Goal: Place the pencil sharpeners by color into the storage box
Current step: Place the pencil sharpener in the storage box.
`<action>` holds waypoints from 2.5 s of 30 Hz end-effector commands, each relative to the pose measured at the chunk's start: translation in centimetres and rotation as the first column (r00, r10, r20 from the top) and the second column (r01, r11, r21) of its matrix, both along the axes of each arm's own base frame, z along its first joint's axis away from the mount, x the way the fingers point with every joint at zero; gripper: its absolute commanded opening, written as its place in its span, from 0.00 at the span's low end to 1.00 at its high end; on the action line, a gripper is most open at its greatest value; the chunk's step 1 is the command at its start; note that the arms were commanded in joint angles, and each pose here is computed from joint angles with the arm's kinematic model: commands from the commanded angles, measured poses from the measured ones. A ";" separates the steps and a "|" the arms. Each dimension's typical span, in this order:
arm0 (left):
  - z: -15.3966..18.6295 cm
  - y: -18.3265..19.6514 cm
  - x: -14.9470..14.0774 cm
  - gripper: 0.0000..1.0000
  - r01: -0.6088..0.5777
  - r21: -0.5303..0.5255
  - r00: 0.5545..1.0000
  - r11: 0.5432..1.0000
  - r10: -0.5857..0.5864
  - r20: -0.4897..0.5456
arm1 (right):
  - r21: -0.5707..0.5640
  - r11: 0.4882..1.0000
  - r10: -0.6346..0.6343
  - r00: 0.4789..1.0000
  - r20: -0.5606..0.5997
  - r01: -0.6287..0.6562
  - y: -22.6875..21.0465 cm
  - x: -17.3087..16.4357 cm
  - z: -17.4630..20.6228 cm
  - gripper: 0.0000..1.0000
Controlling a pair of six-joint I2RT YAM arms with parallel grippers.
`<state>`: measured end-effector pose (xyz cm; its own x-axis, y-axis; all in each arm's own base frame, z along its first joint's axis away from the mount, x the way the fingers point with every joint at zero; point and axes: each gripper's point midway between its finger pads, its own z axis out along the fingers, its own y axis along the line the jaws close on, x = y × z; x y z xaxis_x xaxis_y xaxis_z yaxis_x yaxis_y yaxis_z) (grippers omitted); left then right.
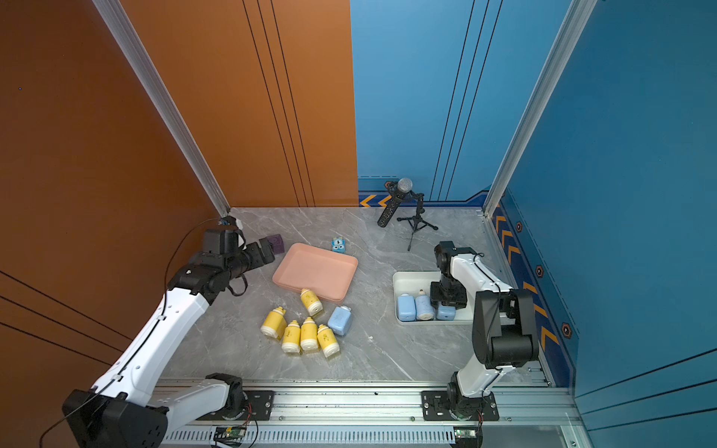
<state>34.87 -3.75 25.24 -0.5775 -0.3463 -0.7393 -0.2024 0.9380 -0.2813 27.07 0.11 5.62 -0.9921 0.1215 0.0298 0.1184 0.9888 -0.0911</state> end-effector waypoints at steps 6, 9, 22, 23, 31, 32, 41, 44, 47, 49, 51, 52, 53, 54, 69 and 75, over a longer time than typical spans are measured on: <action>-0.4 -0.1 0.0 0.98 0.004 -0.022 1.000 1.000 -0.004 -0.015 | 0.001 1.000 -0.007 0.999 -0.035 0.007 0.0 -0.8 0.7 0.62; -0.5 -0.1 0.0 0.98 0.002 -0.025 1.000 1.000 -0.003 -0.015 | -0.005 1.000 -0.006 1.000 -0.029 0.006 -0.1 -0.7 1.2 0.62; -0.5 0.1 0.0 0.98 -0.002 -0.029 1.000 1.000 0.001 -0.015 | -0.031 0.999 0.013 1.000 -0.025 -0.014 0.0 -0.7 1.6 0.63; -0.5 0.1 0.0 0.98 -0.002 -0.029 1.000 1.000 0.002 -0.016 | -0.030 0.999 0.013 1.000 -0.024 -0.014 0.0 -0.7 1.7 0.63; -0.6 0.2 0.1 0.98 -0.005 -0.029 1.000 1.000 0.004 -0.019 | -0.029 0.999 0.016 1.000 0.001 -0.016 0.1 -0.3 2.4 0.64; -0.6 0.1 0.1 0.98 -0.005 -0.029 1.000 1.000 0.004 -0.019 | -0.031 0.999 0.015 1.000 0.007 -0.015 0.1 -0.3 2.6 0.64; -0.5 0.2 0.0 0.98 -0.006 -0.024 1.000 1.000 0.006 -0.016 | -0.030 1.000 0.010 0.997 0.073 -0.008 0.3 -0.1 5.4 0.65; -0.3 0.5 -0.1 0.98 -0.014 -0.020 1.000 1.000 0.014 -0.009 | -0.025 1.000 0.007 0.993 0.121 -0.004 0.4 -0.2 6.6 0.65; -0.2 0.5 -0.2 0.98 -0.017 -0.010 1.000 1.000 0.017 -0.003 | -0.023 1.000 -0.002 0.985 0.174 0.006 0.6 -0.4 7.8 0.65; -0.2 0.5 -0.2 0.98 -0.015 -0.010 1.000 1.000 0.015 -0.003 | -0.019 1.000 -0.007 0.978 0.209 0.011 0.8 -0.6 8.6 0.66; -0.3 0.5 -0.2 0.98 -0.014 -0.010 1.000 1.000 0.014 -0.006 | -0.007 1.000 -0.008 0.969 0.246 0.010 1.1 -0.8 9.6 0.68; -0.2 0.4 -0.2 0.98 -0.012 -0.011 1.000 1.000 0.012 -0.005 | -0.002 1.000 -0.009 0.966 0.259 0.009 1.3 -0.9 9.9 0.68; -0.2 0.4 -0.2 0.98 -0.012 -0.012 1.000 1.000 0.012 -0.005 | 0.004 1.000 -0.011 0.962 0.275 0.010 1.5 -1.0 10.3 0.69; -0.2 0.4 -0.2 0.98 -0.013 -0.014 1.000 1.000 0.013 -0.004 | 0.010 1.000 -0.011 0.958 0.287 0.009 1.7 -1.1 10.6 0.69; -0.1 0.0 -0.3 0.98 -0.001 -0.011 1.000 1.000 0.001 -0.001 | 0.078 0.989 0.078 0.895 0.438 -0.125 8.9 -1.7 16.3 0.69; -0.4 0.0 -0.2 0.98 0.000 -0.008 1.000 1.000 -0.001 -0.010 | 0.058 0.979 0.149 0.884 0.443 -0.195 14.3 -2.3 16.2 0.69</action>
<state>34.95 -3.76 25.06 -0.5819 -0.3593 -0.7296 -0.2056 0.9330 -0.2954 25.14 13.62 22.26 -0.9016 -0.0689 -0.4271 -0.1064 0.9922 0.0645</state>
